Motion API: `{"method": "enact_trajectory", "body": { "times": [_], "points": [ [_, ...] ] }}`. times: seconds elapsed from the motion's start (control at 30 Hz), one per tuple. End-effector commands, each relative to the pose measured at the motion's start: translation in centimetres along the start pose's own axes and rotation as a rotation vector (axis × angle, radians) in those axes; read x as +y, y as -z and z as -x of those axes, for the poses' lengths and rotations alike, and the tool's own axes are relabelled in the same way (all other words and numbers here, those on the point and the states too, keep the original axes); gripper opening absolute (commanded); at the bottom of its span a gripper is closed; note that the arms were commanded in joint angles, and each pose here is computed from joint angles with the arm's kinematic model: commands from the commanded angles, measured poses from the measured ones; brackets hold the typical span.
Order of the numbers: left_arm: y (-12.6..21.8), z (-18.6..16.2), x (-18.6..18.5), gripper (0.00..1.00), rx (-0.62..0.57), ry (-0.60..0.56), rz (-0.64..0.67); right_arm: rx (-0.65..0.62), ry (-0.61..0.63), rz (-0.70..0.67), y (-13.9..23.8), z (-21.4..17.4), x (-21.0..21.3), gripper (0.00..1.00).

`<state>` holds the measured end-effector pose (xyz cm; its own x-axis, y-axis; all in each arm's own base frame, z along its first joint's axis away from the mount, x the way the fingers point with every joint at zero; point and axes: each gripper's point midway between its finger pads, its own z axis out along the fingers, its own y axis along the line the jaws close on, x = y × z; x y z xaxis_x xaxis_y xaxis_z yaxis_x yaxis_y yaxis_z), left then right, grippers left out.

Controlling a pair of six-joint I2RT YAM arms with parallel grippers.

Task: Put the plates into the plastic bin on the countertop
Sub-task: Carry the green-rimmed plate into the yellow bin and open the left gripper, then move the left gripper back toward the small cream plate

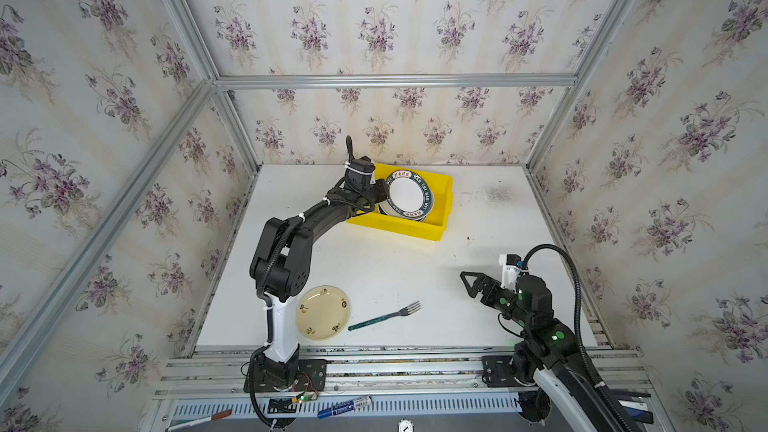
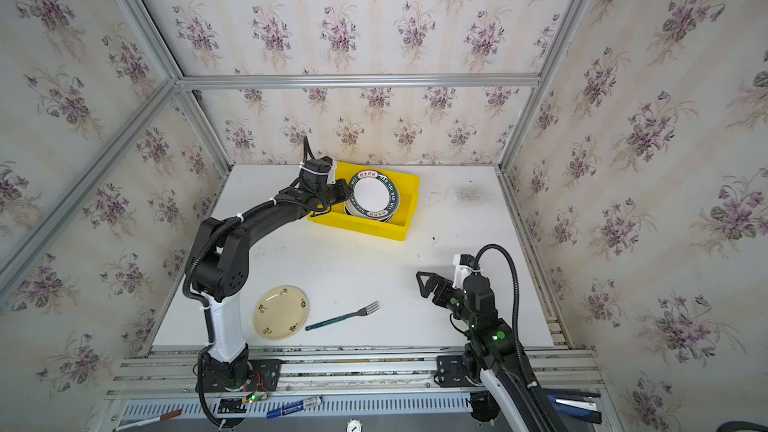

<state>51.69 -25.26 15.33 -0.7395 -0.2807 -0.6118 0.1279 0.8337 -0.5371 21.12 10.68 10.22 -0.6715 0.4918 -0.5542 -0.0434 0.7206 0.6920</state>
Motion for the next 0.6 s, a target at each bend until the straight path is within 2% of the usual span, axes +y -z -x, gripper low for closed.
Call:
{"method": "enact_trajectory", "body": {
  "times": [0.0, 0.13, 0.17, 0.37, 0.5, 0.57],
  "points": [
    [0.7, 0.7, -1.1, 0.59, -0.026, -0.078, 0.001, -0.018, 0.025, 0.023, 0.1, 0.5, 0.6, 0.99],
    [2.7, 1.5, -2.3, 0.86, -0.082, -0.176, 0.034, -0.012, 0.026, 0.015, 0.0, 0.4, 0.4, 0.99],
    [3.3, 1.7, -2.5, 0.99, -0.095, -0.189, 0.041, -0.012, 0.025, 0.014, 0.0, 0.4, 0.4, 0.99],
    [8.0, 1.8, -1.9, 1.00, -0.148, -0.196, 0.094, -0.019, 0.016, 0.031, 0.1, 0.7, 0.9, 0.99],
    [12.6, -0.1, 0.6, 1.00, -0.171, -0.166, 0.192, -0.018, 0.027, 0.052, 0.3, 1.1, 1.7, 0.99],
    [14.9, -2.1, 2.5, 1.00, -0.157, -0.151, 0.246, -0.003, 0.042, 0.065, 0.3, 1.1, 2.2, 0.99]
  ]
}}
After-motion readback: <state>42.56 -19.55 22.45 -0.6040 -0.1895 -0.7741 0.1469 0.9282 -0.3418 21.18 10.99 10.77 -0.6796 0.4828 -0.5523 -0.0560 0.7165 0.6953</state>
